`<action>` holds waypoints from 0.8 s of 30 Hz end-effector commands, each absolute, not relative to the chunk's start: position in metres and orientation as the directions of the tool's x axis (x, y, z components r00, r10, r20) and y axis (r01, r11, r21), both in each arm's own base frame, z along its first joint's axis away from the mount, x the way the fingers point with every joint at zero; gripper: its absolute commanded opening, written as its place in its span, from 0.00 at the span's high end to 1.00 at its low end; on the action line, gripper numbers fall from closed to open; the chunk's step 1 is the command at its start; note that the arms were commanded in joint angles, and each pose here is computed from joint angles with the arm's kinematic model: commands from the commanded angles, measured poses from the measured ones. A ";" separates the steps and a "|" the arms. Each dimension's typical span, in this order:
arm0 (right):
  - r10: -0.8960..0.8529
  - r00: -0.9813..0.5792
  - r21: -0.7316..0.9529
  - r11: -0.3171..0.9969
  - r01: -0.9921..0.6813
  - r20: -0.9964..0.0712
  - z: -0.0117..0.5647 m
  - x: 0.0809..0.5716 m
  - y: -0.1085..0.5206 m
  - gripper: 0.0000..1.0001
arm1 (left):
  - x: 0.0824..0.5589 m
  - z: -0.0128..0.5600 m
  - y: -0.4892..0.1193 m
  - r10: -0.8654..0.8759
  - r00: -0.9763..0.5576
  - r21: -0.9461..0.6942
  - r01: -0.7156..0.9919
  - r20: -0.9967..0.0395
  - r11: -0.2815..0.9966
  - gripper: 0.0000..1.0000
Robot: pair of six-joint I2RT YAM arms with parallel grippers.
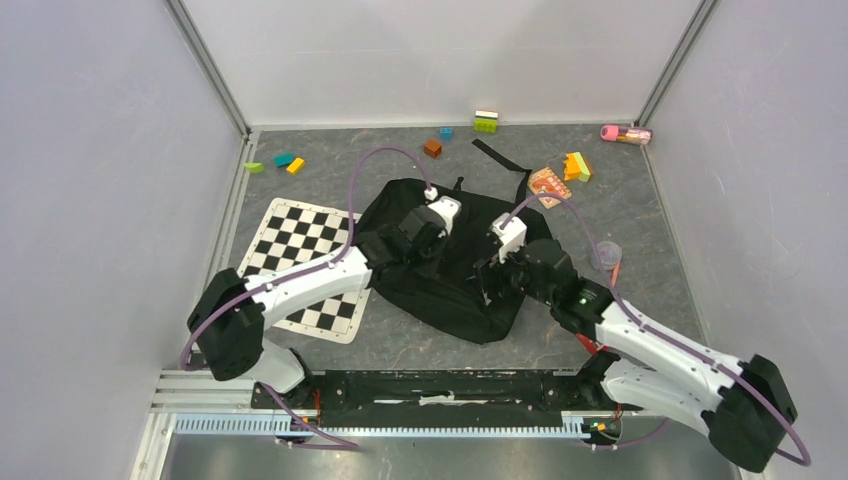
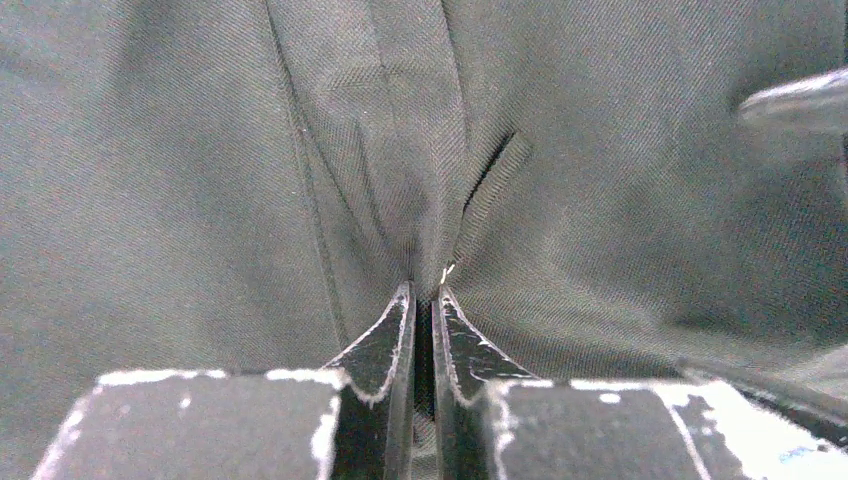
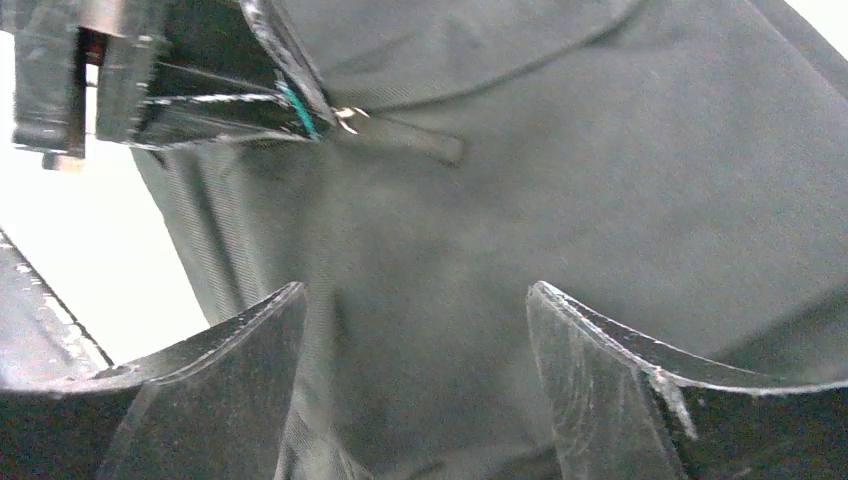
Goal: Pack the student bag
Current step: Unzip the student bag at the center of the board.
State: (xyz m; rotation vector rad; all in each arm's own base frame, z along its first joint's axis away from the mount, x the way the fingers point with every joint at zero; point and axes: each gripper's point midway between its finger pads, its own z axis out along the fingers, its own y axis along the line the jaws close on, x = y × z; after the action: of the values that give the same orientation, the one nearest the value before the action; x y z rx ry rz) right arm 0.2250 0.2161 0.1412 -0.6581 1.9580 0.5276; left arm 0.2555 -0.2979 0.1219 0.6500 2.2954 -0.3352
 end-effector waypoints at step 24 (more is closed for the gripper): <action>-0.129 -0.440 0.343 0.449 -0.825 -0.889 0.148 0.280 0.264 0.39 | 0.250 0.132 -0.310 0.154 -0.805 -0.505 0.495 -0.574 0.708 0.98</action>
State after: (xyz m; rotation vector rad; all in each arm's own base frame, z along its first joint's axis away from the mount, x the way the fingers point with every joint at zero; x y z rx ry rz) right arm 0.2688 0.2565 0.1300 -0.7617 1.9370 1.0231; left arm 0.2564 -0.2987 0.1260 0.4998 2.4188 -0.8084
